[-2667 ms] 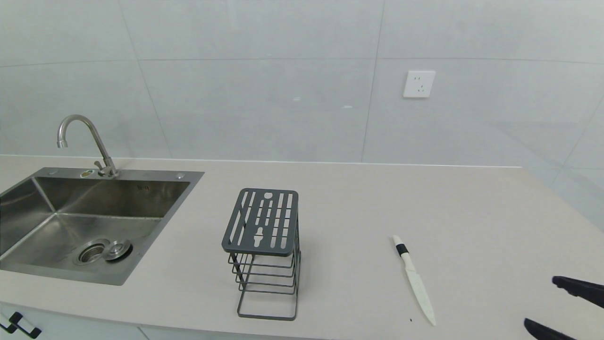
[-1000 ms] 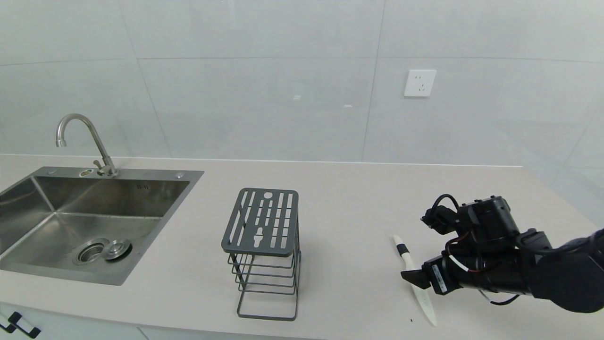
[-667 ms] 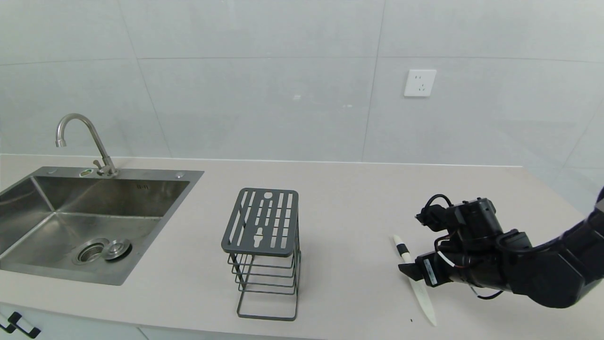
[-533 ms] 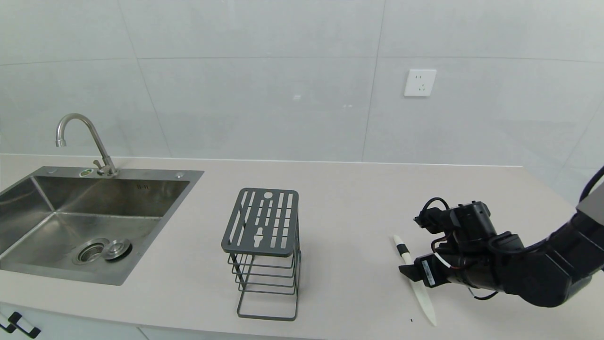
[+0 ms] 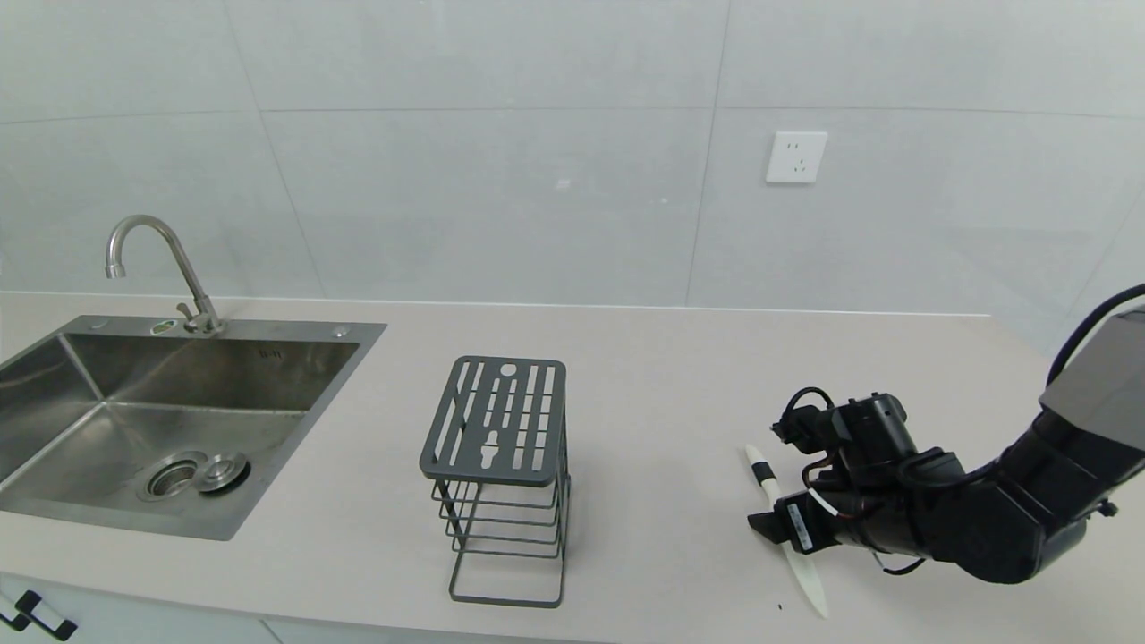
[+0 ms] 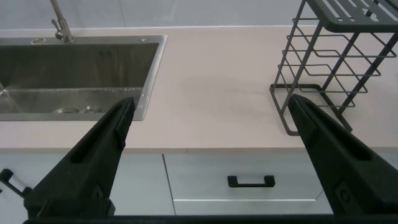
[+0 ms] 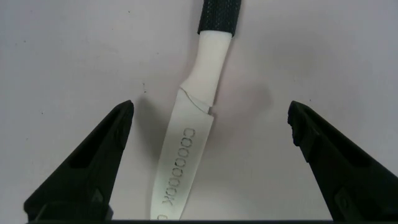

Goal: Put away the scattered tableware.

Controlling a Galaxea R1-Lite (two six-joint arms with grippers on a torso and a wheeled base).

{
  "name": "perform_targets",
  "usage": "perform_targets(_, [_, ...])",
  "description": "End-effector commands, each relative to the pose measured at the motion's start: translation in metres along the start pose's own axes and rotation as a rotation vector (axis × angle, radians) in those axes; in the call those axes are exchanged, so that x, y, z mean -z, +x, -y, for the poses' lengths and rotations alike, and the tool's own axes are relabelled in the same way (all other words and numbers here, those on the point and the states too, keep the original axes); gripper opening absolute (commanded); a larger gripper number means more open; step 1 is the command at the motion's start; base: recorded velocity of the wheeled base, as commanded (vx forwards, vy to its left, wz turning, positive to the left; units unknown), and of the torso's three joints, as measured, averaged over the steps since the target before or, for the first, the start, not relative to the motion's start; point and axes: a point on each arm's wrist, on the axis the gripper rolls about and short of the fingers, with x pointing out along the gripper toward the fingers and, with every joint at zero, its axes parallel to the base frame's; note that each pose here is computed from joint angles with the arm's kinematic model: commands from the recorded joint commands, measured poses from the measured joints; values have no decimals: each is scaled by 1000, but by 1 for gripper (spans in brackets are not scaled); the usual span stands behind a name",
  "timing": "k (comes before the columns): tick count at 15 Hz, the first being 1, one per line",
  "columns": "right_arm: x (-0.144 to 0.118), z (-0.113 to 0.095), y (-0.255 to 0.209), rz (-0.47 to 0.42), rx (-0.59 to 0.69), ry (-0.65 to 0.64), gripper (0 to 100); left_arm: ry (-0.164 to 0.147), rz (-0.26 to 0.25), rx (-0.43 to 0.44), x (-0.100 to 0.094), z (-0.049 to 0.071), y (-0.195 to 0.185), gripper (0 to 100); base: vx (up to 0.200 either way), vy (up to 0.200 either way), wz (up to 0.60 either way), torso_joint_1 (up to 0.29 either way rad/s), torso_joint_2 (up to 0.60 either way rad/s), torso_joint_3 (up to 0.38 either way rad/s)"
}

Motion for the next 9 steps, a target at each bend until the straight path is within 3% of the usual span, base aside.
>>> perform_targets(1, [1, -4, 6, -2, -7, -8, 100, 0, -1, 0, 0, 0, 0, 100, 0, 0, 0, 0, 0, 0])
perform_targets(6, [6, -3, 13, -24, -16, 10, 100, 0, -1, 0, 0, 0, 0, 100, 0, 0, 0, 0, 0, 0])
perform_targets(7, [6, -4, 12, -23, -27, 37, 0, 0, -1, 0, 0, 0, 0, 100, 0, 0, 0, 0, 0, 0])
perform_targets(9, [14, -3, 12, -58, -25, 41, 0, 0, -1, 0, 0, 0, 0, 100, 0, 0, 0, 0, 0, 0])
